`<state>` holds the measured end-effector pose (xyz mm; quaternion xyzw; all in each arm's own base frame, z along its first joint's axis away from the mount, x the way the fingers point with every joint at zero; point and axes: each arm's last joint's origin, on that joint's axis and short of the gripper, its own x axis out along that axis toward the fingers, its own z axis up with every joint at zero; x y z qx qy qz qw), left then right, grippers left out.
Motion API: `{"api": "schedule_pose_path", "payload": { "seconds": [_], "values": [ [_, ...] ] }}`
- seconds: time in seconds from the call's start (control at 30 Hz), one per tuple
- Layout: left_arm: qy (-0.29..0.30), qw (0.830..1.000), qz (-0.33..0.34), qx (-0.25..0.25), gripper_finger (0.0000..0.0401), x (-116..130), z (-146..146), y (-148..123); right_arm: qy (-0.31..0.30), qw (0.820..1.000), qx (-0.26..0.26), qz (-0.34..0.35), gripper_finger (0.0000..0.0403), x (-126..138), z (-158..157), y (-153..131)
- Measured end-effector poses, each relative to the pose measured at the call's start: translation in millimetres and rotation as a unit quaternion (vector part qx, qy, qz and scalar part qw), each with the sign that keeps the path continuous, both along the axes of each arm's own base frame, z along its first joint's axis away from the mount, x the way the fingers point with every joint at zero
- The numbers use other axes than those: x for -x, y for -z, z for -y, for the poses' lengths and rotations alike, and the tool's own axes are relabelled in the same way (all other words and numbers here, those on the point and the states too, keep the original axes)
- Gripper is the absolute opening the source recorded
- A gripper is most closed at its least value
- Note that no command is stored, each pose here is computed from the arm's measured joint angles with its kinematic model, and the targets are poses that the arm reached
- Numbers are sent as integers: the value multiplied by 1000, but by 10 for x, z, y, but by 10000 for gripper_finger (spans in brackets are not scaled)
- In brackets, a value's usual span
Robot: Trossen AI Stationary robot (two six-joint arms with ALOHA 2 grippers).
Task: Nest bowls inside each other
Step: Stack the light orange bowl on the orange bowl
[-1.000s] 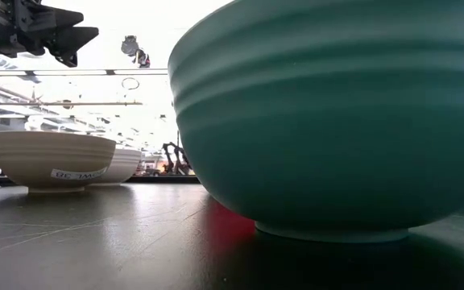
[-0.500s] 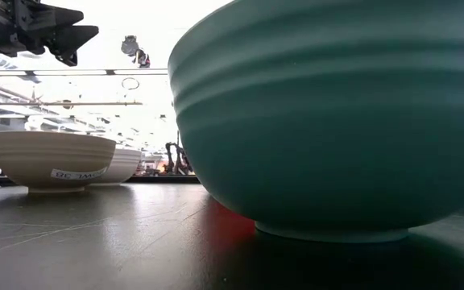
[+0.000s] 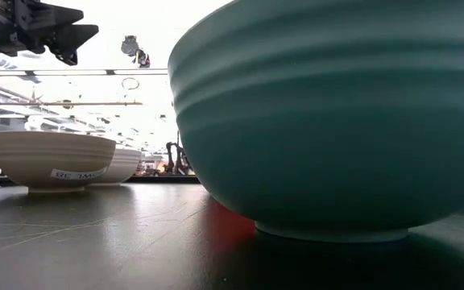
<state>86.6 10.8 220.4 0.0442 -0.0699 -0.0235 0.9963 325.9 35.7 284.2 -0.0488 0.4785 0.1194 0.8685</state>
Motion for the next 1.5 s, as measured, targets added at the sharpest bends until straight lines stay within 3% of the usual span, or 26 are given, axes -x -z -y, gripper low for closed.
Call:
{"api": "schedule_pose_path", "payload": {
  "seconds": [0.5, 0.87, 1.5],
  "values": [
    [1, 1000, 1, 5, 200, 0, 0, -3, -53, 995, 43, -75, 0, -363, -225, 293],
    [2, 1000, 0, 4, 200, 0, 1, -1, -38, 992, 80, -91, 0, -459, -230, 472],
    [17, 1000, -3, 8, 200, 0, 9, 3, -26, 990, 60, -122, 7, -570, -287, 756]
  ]
}}
